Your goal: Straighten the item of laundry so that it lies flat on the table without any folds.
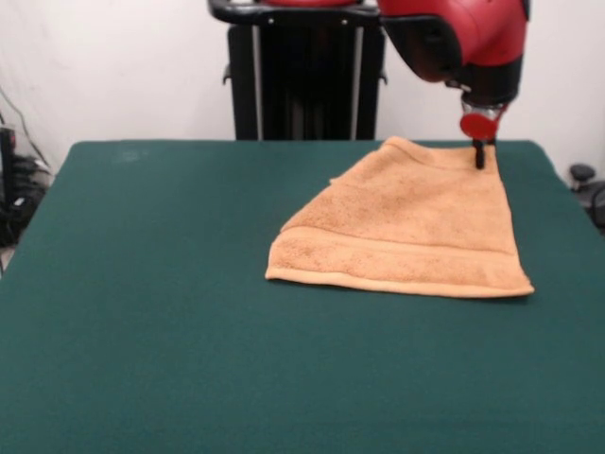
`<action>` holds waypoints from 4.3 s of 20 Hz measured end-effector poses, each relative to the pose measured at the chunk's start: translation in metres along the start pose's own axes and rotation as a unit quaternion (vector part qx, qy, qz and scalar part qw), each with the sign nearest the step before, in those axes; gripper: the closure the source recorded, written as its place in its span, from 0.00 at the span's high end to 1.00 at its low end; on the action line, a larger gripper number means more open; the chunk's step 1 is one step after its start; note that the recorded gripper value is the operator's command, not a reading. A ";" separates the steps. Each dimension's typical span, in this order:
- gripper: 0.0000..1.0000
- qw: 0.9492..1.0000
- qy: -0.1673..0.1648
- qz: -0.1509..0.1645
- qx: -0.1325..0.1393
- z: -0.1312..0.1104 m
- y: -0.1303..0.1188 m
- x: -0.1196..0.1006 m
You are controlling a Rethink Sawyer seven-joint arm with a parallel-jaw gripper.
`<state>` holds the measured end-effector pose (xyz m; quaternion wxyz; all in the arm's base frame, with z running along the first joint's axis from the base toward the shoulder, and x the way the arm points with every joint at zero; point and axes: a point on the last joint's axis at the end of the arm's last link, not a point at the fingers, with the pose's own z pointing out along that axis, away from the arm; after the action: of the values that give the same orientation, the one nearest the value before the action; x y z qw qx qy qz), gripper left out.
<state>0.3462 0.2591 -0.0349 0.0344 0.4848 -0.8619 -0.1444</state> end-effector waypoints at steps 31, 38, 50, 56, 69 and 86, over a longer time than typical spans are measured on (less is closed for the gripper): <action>1.00 1.000 -0.009 0.009 -0.002 -0.003 -0.005 0.002; 1.00 0.998 -0.043 0.047 -0.008 -0.028 -0.029 0.002; 1.00 0.993 -0.076 0.085 0.014 -0.080 -0.065 -0.015; 1.00 0.993 -0.072 0.089 0.009 -0.098 -0.064 -0.022; 1.00 0.992 -0.080 0.081 0.047 -0.127 -0.077 -0.030; 1.00 0.989 -0.089 0.061 0.098 -0.156 -0.090 -0.036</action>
<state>0.4702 0.2117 0.0915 -0.0819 0.4175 -0.8995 -0.0993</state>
